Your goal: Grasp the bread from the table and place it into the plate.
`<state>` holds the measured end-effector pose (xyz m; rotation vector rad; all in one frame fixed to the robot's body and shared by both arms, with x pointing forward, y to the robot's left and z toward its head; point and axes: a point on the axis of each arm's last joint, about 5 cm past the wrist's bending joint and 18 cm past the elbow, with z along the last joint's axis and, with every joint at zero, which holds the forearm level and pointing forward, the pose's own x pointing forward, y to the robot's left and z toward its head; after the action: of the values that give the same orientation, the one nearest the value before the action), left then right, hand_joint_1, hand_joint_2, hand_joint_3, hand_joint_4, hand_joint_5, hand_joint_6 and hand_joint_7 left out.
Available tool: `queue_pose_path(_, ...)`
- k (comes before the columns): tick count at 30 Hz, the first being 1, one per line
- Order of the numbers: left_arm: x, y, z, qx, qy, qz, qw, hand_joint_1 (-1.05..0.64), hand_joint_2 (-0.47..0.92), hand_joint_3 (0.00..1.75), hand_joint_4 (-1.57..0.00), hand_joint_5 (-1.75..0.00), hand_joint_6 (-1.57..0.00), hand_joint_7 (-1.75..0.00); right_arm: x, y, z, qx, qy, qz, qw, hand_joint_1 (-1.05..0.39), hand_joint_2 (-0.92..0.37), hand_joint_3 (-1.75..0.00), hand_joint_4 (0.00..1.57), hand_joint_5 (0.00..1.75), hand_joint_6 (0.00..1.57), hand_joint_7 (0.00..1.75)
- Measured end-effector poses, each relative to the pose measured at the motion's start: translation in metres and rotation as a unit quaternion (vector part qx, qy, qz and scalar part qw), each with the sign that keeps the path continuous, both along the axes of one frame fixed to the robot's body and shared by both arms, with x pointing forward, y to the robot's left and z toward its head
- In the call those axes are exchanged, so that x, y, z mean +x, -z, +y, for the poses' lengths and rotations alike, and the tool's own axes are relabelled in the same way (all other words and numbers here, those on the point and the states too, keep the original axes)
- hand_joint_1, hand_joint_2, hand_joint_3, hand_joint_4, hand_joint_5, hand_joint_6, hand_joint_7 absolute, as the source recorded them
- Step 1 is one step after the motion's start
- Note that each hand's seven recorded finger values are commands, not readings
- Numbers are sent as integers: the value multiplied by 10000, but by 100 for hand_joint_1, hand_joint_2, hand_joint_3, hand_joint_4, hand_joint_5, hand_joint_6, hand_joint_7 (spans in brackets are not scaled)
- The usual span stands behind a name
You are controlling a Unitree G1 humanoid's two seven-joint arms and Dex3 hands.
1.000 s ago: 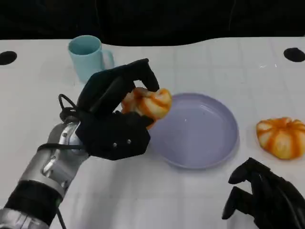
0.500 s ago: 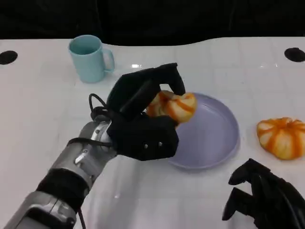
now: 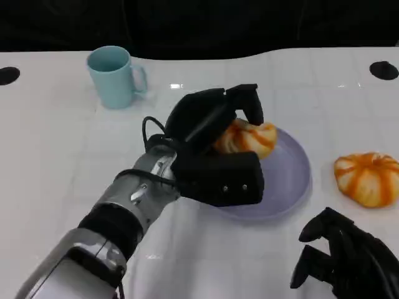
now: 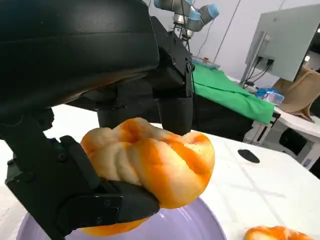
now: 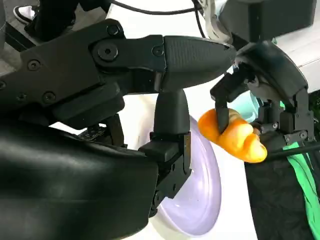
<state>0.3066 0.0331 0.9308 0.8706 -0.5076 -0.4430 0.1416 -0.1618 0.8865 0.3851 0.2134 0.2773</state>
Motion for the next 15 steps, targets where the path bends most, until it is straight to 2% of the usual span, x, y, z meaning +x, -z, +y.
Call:
queue_pose_path(10,-4,47,-65,106,20,246,9996,-15,44,120,-87,-175,-66,-175,-8,2,0,5,-9,4,10000,-54,-92,-49,60,175,38,171)
queue_pose_path(11,-1,43,-68,114,24,240,9996,-20,62,83,-73,-161,-66,-114,-9,1,0,4,-9,1,10000,-53,-92,-49,60,175,38,172)
queue_pose_path(12,6,29,-70,146,58,291,9995,-22,76,58,-65,-140,-69,-75,-10,0,0,3,-6,-1,10000,-53,-92,-49,60,175,38,172)
queue_pose_path(13,18,10,-72,226,129,401,9989,-26,85,39,-57,-120,-69,-45,-11,-3,0,2,-4,-4,10000,-53,-92,-49,60,175,38,172)
queue_pose_path(14,29,-5,-70,308,199,552,9978,-30,89,32,-52,-96,-65,-28,-12,-8,0,1,-1,-12,10000,-53,-92,-49,60,175,38,172)
queue_pose_path(15,36,-13,-66,375,268,699,9965,-33,90,29,-49,-80,-62,-18,-13,-13,0,0,1,-24,10000,-53,-92,-49,60,175,38,172)
